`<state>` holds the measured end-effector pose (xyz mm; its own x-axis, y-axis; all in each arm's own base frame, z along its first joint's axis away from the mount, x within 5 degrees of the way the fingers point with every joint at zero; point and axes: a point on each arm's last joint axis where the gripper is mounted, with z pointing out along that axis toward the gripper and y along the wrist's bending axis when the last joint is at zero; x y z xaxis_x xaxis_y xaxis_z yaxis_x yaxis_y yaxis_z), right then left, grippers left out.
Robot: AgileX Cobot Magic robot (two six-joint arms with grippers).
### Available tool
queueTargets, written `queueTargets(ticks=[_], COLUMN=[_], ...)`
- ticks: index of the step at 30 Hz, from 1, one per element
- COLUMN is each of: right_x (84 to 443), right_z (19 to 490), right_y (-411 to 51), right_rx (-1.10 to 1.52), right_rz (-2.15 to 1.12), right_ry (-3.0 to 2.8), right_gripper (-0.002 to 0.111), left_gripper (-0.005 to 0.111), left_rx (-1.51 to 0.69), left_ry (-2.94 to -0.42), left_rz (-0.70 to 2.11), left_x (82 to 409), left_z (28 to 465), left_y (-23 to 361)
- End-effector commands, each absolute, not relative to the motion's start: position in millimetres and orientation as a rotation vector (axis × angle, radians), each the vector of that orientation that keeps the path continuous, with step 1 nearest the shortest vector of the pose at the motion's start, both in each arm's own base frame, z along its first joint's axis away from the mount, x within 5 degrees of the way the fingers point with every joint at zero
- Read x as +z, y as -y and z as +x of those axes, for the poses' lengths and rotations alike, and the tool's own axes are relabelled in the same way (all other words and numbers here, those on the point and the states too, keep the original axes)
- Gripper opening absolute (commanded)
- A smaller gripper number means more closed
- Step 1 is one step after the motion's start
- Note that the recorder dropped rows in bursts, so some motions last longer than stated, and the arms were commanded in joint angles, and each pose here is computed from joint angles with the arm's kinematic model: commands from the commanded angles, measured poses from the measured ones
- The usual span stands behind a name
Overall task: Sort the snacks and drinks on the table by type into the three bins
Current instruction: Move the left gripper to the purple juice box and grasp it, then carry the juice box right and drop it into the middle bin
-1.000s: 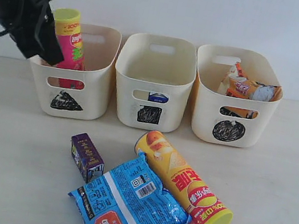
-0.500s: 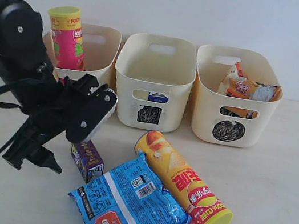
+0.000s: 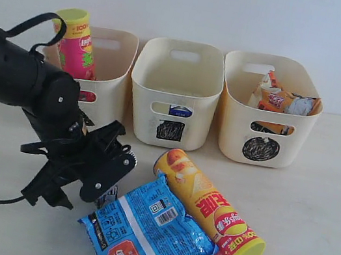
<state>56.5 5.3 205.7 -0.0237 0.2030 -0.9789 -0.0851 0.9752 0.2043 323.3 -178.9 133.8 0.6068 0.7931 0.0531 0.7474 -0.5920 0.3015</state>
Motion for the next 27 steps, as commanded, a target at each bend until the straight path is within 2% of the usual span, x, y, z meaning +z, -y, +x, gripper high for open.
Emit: queueTargets(ticks=[1,4,5,13,22,24,27], right_x=[205.2,205.2,205.2,205.2,205.2,205.2,205.2], right_z=[56.2,56.2,56.2,56.2,56.2,56.2,56.2], right_y=[-5.4,-5.4,-5.4,-5.4,-5.4,-5.4,-5.4], right_rx=[0.234,0.234,0.234,0.234,0.234,0.234,0.236], right_rz=[0.092,0.092,0.092,0.092,0.092,0.092,0.094], right_ry=[-1.573,-1.573,-1.573,-1.573,-1.573,-1.573,-1.573], right_gripper=[0.000,0.000,0.000,0.000,0.000,0.000,0.000], left_gripper=[0.078,0.073,0.067,0.003,0.004,0.004,0.004], left_rx=[0.311,0.336,0.344,0.403,0.468,0.472,0.365], left_ry=[-1.177,-1.161,-1.157,-1.130,-1.168,-1.260,-1.463], left_rz=[2.677,2.647,2.638,2.573,2.432,2.274,1.727], left_x=[118.5,117.2,117.5,142.5,195.2,219.8,264.4], left_z=[325.2,328.3,329.0,329.5,321.5,317.7,318.3], left_y=[177.8,179.9,180.5,180.8,176.3,175.1,180.4])
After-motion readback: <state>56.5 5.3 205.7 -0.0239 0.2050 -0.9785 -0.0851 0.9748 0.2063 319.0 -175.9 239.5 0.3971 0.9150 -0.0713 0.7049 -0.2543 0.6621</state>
